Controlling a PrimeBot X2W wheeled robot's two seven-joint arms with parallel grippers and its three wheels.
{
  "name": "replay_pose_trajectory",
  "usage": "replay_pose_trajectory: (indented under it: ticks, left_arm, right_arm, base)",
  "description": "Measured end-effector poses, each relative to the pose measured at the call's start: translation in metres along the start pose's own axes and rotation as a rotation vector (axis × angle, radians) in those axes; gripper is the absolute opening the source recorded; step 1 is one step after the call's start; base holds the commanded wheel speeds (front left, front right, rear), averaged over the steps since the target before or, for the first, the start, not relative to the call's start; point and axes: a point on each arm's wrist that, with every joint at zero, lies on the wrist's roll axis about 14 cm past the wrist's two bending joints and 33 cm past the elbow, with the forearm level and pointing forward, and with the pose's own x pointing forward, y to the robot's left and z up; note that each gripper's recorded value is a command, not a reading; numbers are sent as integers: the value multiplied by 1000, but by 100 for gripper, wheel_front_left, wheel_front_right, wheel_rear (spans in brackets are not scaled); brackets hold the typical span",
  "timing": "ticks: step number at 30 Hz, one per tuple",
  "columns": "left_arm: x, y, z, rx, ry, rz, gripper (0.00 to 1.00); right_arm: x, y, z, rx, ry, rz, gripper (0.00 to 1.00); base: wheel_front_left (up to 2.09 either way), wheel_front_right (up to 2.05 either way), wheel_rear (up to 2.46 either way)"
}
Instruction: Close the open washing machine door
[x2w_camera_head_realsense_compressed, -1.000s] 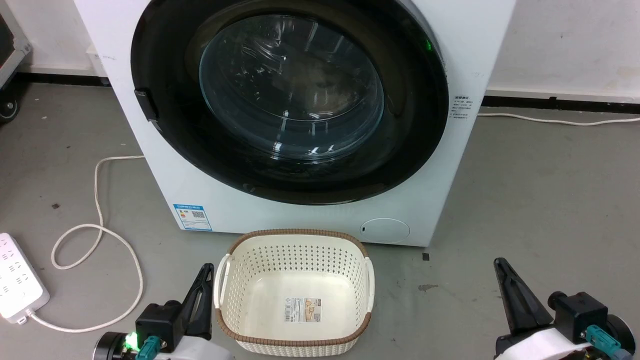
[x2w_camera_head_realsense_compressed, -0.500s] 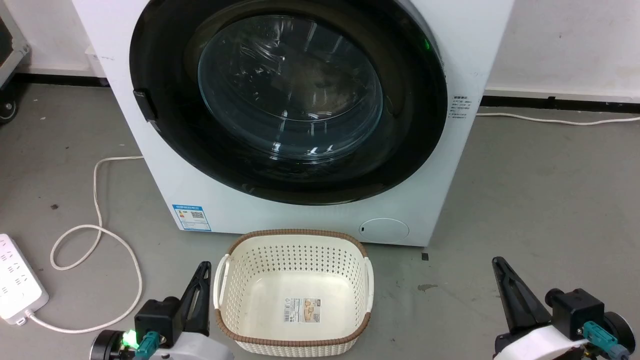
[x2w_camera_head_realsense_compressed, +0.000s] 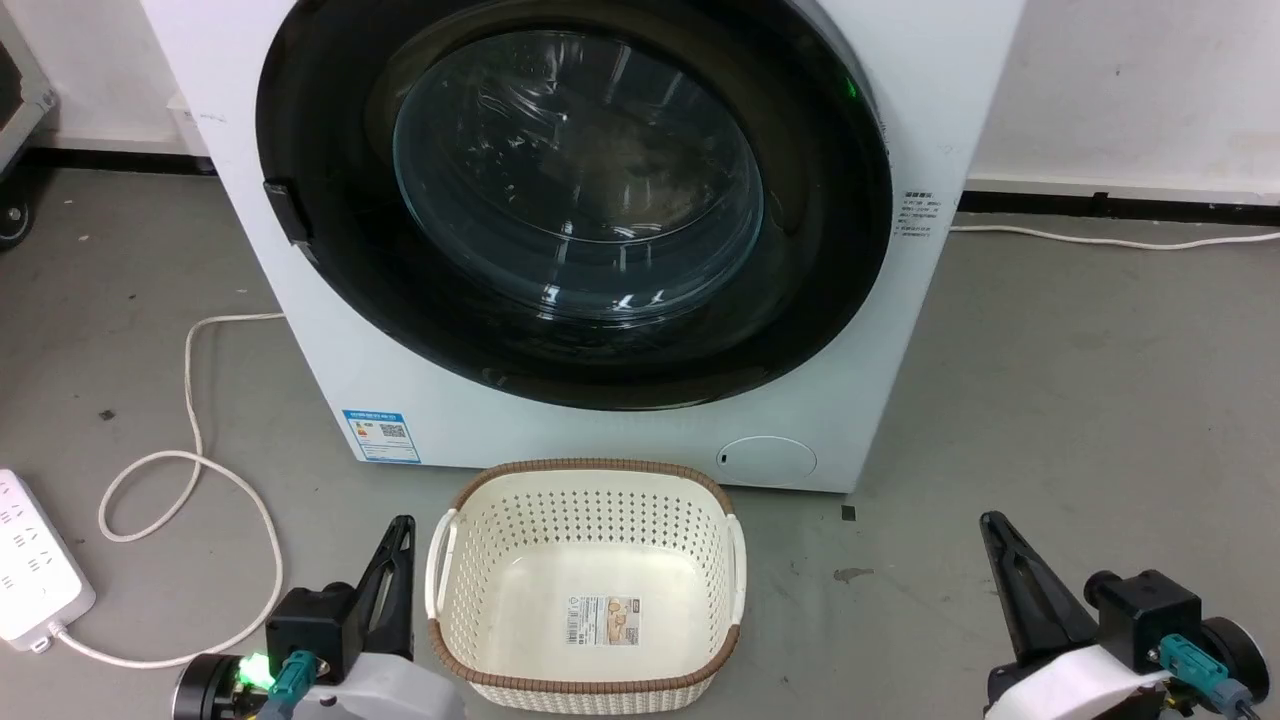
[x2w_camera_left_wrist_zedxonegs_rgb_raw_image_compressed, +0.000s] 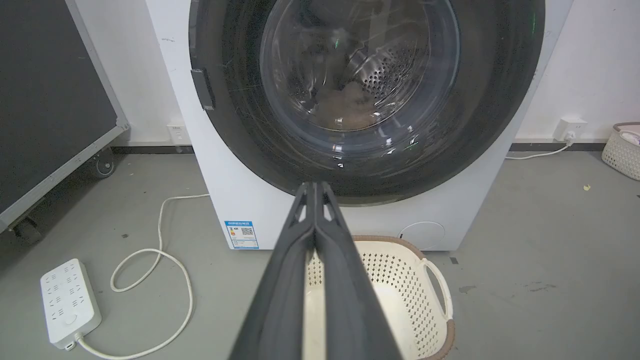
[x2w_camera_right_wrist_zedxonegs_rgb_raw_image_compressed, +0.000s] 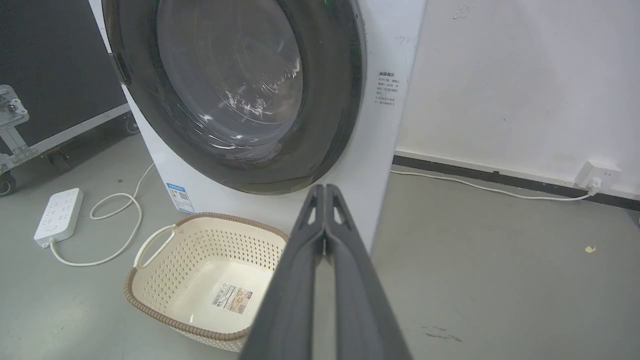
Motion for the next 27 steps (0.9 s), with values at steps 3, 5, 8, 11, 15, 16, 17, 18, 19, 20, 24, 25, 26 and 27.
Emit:
replay_pose_trajectory:
  ticks: [3, 5, 8, 11, 15, 16, 17, 18, 19, 20, 24, 25, 26, 27]
  left_arm:
    - [0, 0, 0, 3, 4, 2, 0]
    - [0, 1, 1, 8, 3, 4, 0]
    - [1, 1, 1, 9, 8, 8, 0]
    - [2, 1, 1, 10, 10, 8, 0]
    - [2, 2, 2, 11, 14, 12, 0]
    - [2, 2, 2, 11, 14, 14, 0]
    - [2, 3, 2, 13, 13, 17, 0]
    - [2, 3, 2, 18, 19, 18, 0]
    - [3, 3, 2, 19, 22, 19, 0]
    - [3, 3, 3, 20, 22, 19, 0]
    - [3, 4, 3, 27, 26, 26, 0]
    - [3, 4, 3, 27, 28, 28, 0]
    - [3, 5, 3, 27, 31, 29, 0]
    - [3, 5, 2, 27, 32, 29, 0]
  right_arm:
    - [0, 0, 0, -2, 3, 0, 0]
    - [0, 0, 0, -2, 8, 1, 0]
    - [0, 0, 1, -4, 6, 1, 0]
    - [0, 0, 1, -10, 12, 2, 0]
    - [1, 0, 2, -11, 12, 2, 0]
    - [1, 0, 2, -11, 13, 2, 0]
    - [2, 1, 3, -12, 12, 2, 0]
    - [2, 1, 4, -21, 16, 3, 0]
    - [2, 1, 4, -22, 16, 3, 0]
    - [2, 1, 5, -23, 16, 3, 0]
    - [2, 1, 4, -24, 21, 3, 0]
    - [2, 1, 4, -24, 23, 3, 0]
    - [2, 1, 4, -24, 25, 3, 0]
    - [2, 1, 5, -26, 25, 3, 0]
  base:
    - [0, 0, 0]
    - [0, 0, 0]
    - [0, 0, 0]
    - [0, 0, 0]
    - [0, 0, 0]
    - [0, 0, 0]
    - [0, 0, 0]
    - [0, 0, 0]
    - [0, 0, 0]
    - [0, 0, 0]
    - [0, 0, 0]
    - [0, 0, 0]
    - [0, 0, 0]
    - [0, 0, 0]
